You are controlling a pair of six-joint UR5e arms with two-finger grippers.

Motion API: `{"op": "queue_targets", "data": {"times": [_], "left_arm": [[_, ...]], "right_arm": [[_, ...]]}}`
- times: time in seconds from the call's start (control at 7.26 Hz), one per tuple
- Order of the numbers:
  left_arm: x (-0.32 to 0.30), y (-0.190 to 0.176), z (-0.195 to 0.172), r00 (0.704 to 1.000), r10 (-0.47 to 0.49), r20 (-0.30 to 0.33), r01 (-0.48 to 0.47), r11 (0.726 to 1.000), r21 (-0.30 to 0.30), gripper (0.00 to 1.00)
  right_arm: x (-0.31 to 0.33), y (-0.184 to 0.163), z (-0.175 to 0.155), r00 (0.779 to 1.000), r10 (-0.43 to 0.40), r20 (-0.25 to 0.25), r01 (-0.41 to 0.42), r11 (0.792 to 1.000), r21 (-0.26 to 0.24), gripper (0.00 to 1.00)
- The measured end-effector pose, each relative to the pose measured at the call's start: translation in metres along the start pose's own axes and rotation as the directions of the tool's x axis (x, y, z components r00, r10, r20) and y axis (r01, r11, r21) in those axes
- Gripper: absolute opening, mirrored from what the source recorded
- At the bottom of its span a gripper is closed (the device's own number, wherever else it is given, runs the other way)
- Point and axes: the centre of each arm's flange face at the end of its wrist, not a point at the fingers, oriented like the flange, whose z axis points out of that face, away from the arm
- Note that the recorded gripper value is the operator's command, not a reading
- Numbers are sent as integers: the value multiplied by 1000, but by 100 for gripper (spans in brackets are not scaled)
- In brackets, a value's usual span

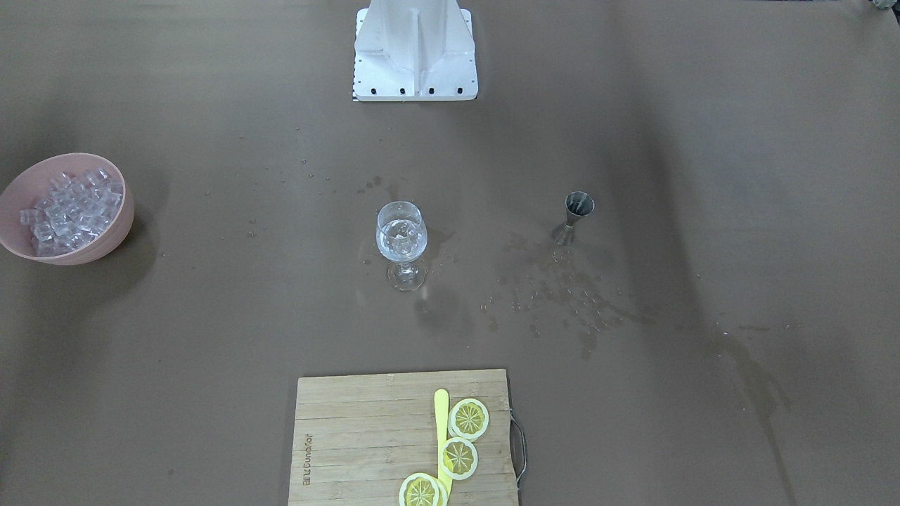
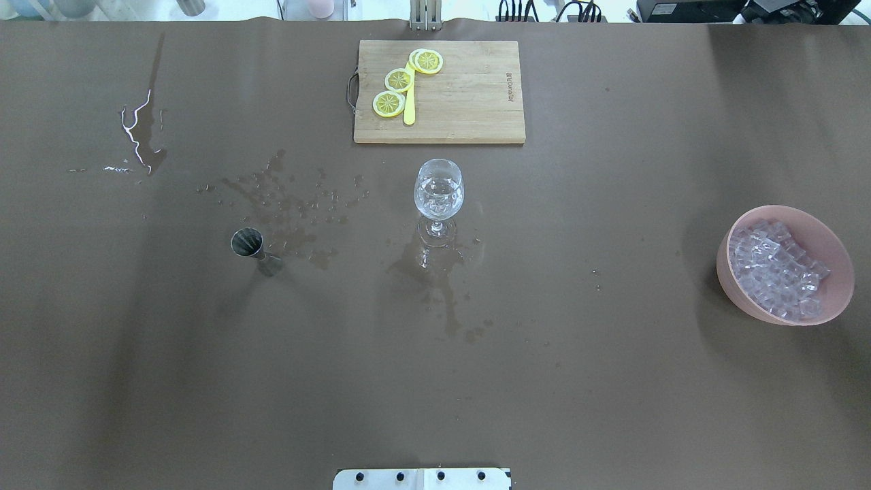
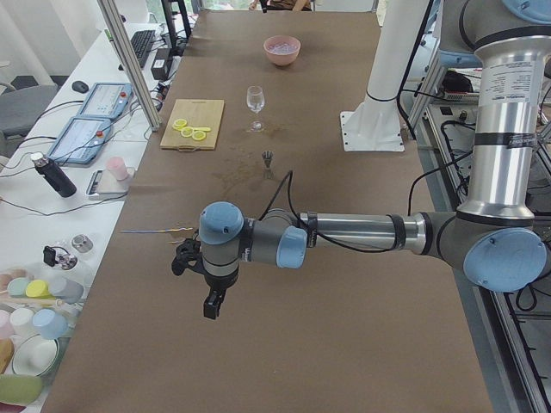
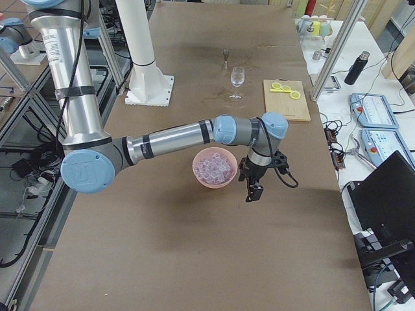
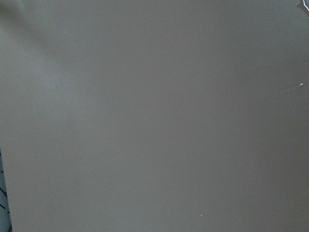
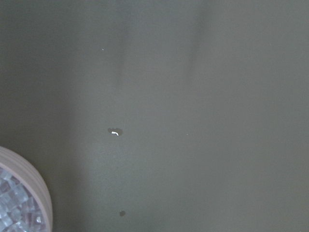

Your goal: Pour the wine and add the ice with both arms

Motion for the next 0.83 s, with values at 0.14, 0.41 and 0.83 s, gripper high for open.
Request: {"op": "queue_targets", "data": {"times": [0.14,0.41,0.83], "left_arm": [[-2,6,4,1000,-11,-10,11,1000,-9,98],[-3,9,7,999,-35,-18,34,999,-27,98],[6,8,-5,998,-56,-23,55,998,-41,98]], "right_arm": [[11,11,14,1000,9,3,-9,1000,4,100],[38,43,39,1000,15,15,-16,998,61,100],[55,58,37,994,57,96,-67,993,101,100]]}}
